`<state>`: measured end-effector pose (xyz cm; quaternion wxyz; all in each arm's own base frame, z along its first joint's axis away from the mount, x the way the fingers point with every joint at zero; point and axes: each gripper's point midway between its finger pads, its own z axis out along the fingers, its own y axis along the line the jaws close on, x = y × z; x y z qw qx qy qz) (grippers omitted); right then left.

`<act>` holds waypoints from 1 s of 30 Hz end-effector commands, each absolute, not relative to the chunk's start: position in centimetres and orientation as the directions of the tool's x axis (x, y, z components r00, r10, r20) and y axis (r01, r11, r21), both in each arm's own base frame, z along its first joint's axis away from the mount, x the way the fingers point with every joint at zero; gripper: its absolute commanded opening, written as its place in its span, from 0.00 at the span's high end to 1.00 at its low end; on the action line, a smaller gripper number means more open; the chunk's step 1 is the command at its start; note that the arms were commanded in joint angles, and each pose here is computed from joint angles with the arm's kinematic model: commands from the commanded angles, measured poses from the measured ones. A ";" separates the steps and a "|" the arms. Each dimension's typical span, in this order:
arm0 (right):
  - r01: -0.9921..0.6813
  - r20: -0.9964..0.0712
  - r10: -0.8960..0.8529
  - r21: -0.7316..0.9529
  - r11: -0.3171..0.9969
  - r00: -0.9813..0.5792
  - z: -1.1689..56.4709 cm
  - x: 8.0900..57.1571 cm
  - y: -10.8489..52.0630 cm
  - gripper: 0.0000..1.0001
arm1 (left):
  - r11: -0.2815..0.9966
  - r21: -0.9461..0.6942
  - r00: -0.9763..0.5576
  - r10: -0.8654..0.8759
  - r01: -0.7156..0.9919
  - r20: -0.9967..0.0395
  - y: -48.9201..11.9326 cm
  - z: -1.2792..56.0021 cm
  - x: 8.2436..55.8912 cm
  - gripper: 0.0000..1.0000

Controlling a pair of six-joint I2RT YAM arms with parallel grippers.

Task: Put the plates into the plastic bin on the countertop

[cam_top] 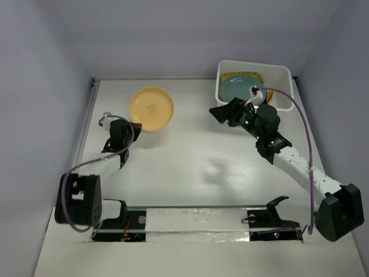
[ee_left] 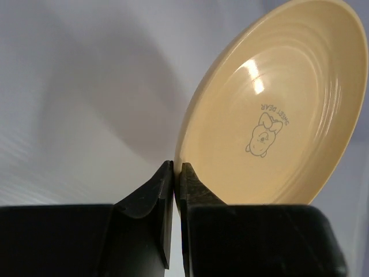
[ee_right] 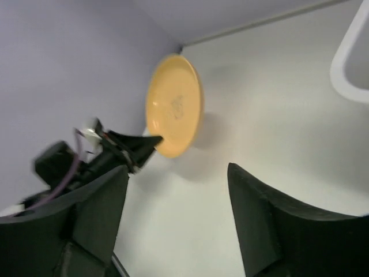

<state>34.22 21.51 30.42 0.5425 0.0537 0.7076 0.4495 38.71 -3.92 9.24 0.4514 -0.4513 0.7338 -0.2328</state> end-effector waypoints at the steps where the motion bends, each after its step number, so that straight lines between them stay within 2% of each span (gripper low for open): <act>1: -0.456 -0.786 0.507 0.619 0.640 -0.354 30.9 34.4 22.8 0.23 | 0.512 -0.842 -0.201 -0.854 -0.168 -0.480 -8.2 16.6 38.1 1.00; 3: -0.445 -0.798 0.485 0.602 0.663 -0.358 30.5 34.7 23.3 0.10 | 0.517 -0.847 -0.255 -0.841 -0.122 -0.476 -9.7 16.6 36.5 1.00; 5: -0.448 -0.815 0.426 0.574 0.685 -0.392 29.1 34.5 24.4 0.07 | 0.528 -0.847 -0.297 -0.820 -0.060 -0.490 -11.1 17.7 35.0 1.00; 14: -0.544 -0.828 0.311 0.546 0.637 -0.467 27.6 33.4 29.5 0.07 | 0.561 -0.824 -0.385 -0.746 0.078 -0.544 -13.6 19.8 31.3 1.00; 18: -0.540 -0.812 0.299 0.563 0.626 -0.501 26.1 33.8 30.6 0.14 | 0.554 -0.824 -0.435 -0.716 0.120 -0.545 -14.8 19.7 30.2 1.00; 21: -0.534 -0.804 0.312 0.576 0.619 -0.506 25.8 34.1 30.9 0.25 | 0.560 -0.817 -0.465 -0.692 0.139 -0.553 -15.7 19.5 29.5 1.00; 22: -0.540 -0.806 0.316 0.576 0.614 -0.500 26.0 34.2 31.0 0.33 | 0.560 -0.816 -0.463 -0.691 0.142 -0.555 -15.7 19.6 29.5 1.00; 23: -0.536 -0.803 0.322 0.580 0.614 -0.501 26.0 34.3 31.0 0.43 | 0.561 -0.813 -0.471 -0.682 0.154 -0.560 -16.0 19.5 29.3 1.00; 24: -0.522 -0.804 0.334 0.580 0.625 -0.493 26.2 34.6 30.8 0.66 | 0.557 -0.812 -0.486 -0.669 0.174 -0.562 -16.5 19.7 29.0 1.00; 26: -0.503 -0.803 0.353 0.582 0.639 -0.481 26.5 35.0 30.5 0.88 | 0.563 -0.806 -0.501 -0.652 0.182 -0.569 -16.7 19.6 28.9 1.00; 27: -0.482 -0.804 0.371 0.581 0.656 -0.464 26.8 35.5 30.1 1.00 | 0.572 -0.797 -0.499 -0.642 0.195 -0.582 -16.8 19.9 28.9 0.97; 29: -0.443 -0.807 0.397 0.577 0.686 -0.437 27.3 36.0 29.2 1.00 | 0.586 -0.785 -0.505 -0.625 0.201 -0.595 -16.8 20.0 28.6 0.84; 30: -0.402 -0.816 0.423 0.567 0.719 -0.394 28.1 36.6 28.0 1.00 | 0.597 -0.771 -0.498 -0.611 0.219 -0.615 -16.7 20.4 28.5 0.72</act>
